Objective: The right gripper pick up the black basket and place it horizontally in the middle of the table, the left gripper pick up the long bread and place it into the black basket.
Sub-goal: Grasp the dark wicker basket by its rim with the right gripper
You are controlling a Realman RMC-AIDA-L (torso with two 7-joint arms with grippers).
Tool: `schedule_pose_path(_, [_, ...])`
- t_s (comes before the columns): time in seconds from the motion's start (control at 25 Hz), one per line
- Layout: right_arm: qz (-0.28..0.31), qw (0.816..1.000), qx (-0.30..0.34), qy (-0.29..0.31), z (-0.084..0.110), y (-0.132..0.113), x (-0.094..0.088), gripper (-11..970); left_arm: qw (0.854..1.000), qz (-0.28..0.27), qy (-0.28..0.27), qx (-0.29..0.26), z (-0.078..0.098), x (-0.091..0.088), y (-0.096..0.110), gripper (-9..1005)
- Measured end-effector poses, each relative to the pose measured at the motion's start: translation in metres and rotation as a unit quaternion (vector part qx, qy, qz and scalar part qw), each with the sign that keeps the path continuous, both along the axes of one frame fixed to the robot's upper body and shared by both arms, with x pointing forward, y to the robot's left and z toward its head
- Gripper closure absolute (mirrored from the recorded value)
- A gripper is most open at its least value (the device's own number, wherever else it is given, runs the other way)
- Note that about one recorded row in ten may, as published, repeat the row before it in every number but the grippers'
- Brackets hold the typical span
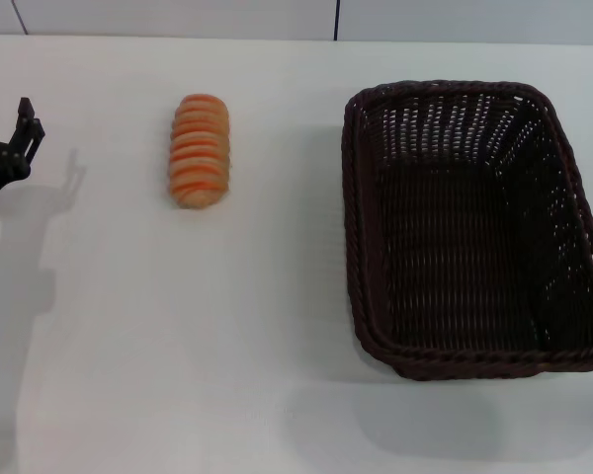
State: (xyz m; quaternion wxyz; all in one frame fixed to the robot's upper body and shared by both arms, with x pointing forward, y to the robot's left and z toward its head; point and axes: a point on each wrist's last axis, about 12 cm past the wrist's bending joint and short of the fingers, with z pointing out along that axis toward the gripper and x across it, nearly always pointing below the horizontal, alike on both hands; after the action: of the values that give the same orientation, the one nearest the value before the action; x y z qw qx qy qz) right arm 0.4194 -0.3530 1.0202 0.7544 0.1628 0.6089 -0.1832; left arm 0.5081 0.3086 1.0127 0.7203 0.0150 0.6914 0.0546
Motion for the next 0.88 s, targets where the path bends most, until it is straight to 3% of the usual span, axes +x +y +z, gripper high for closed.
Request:
schedule_pose_path(0.56, [0.089, 0.996, 0.001, -0.004, 0.014, 0.021, 0.025, 135, 1.000, 0.000, 0.004, -0.001, -0.001, 0.000, 0.000, 133])
schedule_pose_path(0.6, [0.105, 0.994, 0.003, 0.008, 0.019, 0.021, 0.030, 135, 1.000, 0.000, 0.004, -0.001, -0.001, 0.000, 0.000, 133])
schedule_pose_path(0.72, [0.176, 0.982, 0.031, 0.056, 0.057, 0.033, 0.057, 135, 1.000, -0.001, 0.004, 0.000, 0.000, 0.001, 0.001, 134])
schedule_pose_path(0.76, [0.176, 0.982, 0.031, 0.056, 0.057, 0.033, 0.057, 135, 1.000, -0.001, 0.004, 0.001, 0.000, 0.002, 0.001, 134])
schedule_pose_path(0.8, [0.193, 0.979, 0.031, 0.063, 0.070, 0.038, 0.063, 136, 1.000, -0.001, 0.005, 0.001, 0.000, 0.002, 0.001, 134])
schedule_pose_path(0.84, [0.226, 0.970, 0.028, 0.087, 0.098, 0.046, 0.075, 136, 1.000, -0.002, 0.005, 0.002, 0.000, 0.003, 0.000, 134])
schedule_pose_path(0.88, [0.226, 0.970, 0.028, 0.087, 0.098, 0.046, 0.075, 136, 1.000, -0.002, 0.005, 0.002, 0.000, 0.003, 0.000, 134])
